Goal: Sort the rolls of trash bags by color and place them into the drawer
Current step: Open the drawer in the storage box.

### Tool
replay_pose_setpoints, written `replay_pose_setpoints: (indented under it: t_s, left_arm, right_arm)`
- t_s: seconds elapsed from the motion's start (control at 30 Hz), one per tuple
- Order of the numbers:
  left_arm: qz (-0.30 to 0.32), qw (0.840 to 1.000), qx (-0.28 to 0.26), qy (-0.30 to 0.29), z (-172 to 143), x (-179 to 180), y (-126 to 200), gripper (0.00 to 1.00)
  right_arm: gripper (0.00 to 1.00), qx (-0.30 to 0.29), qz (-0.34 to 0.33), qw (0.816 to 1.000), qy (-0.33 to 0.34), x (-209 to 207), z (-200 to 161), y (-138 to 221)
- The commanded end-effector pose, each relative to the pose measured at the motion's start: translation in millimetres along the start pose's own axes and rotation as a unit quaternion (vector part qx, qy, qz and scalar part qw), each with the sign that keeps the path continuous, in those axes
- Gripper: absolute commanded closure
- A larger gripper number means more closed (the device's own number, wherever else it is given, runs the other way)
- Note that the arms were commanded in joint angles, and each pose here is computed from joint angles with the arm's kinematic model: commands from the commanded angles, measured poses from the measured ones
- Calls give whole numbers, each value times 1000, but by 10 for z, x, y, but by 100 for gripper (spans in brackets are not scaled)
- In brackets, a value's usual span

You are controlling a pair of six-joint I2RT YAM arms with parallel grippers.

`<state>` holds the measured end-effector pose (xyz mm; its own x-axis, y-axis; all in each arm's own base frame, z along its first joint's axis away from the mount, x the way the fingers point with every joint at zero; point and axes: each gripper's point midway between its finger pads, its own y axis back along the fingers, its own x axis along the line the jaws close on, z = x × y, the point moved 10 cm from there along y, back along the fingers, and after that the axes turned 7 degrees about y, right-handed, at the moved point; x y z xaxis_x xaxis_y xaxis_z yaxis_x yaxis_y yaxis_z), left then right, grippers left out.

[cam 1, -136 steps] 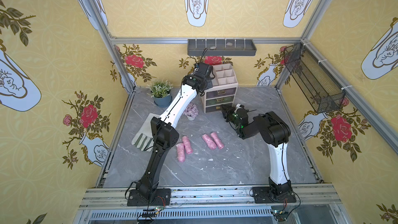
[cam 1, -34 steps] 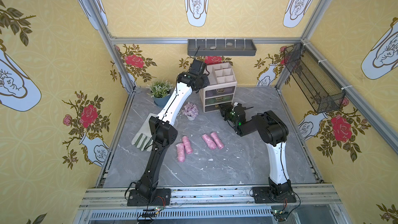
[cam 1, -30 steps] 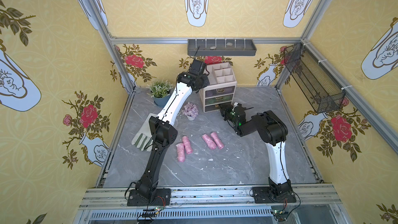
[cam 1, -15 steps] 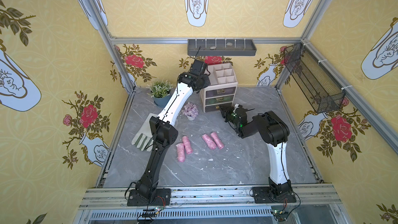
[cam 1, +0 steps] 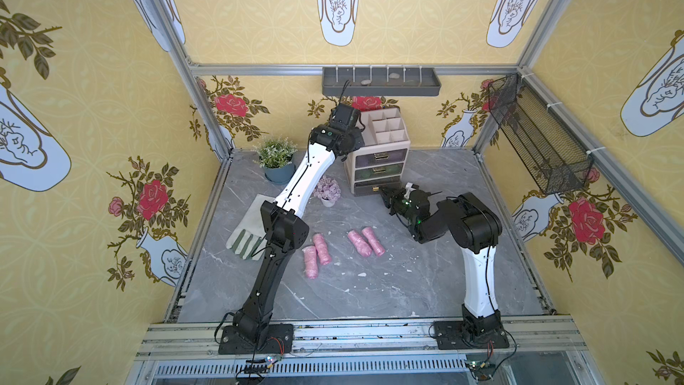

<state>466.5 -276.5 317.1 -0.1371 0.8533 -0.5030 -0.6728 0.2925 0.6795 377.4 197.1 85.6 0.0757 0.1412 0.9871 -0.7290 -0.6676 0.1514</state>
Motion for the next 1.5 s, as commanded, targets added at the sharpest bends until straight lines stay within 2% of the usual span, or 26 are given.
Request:
replay_pose_setpoints:
  t_s: [0.0,0.4,0.87,1.47]
  left_arm:
    - [44,996,71,10,-252,151,-190,100]
    - [51,996,69,10,-274,149,-211,100]
    - [48,997,67,7,-264,136,-186,100]
    - [42,997,71,13,-268,127,-199,100]
  right_arm:
    - [100,62,-10,998,-7,-44,-143,65]
    - [100,96,-25,995,-8,-115,-288,349]
    - [100,97,-44,994,-1,-94,-268,666]
    - [100,127,-58,990,5,-97,-359,707]
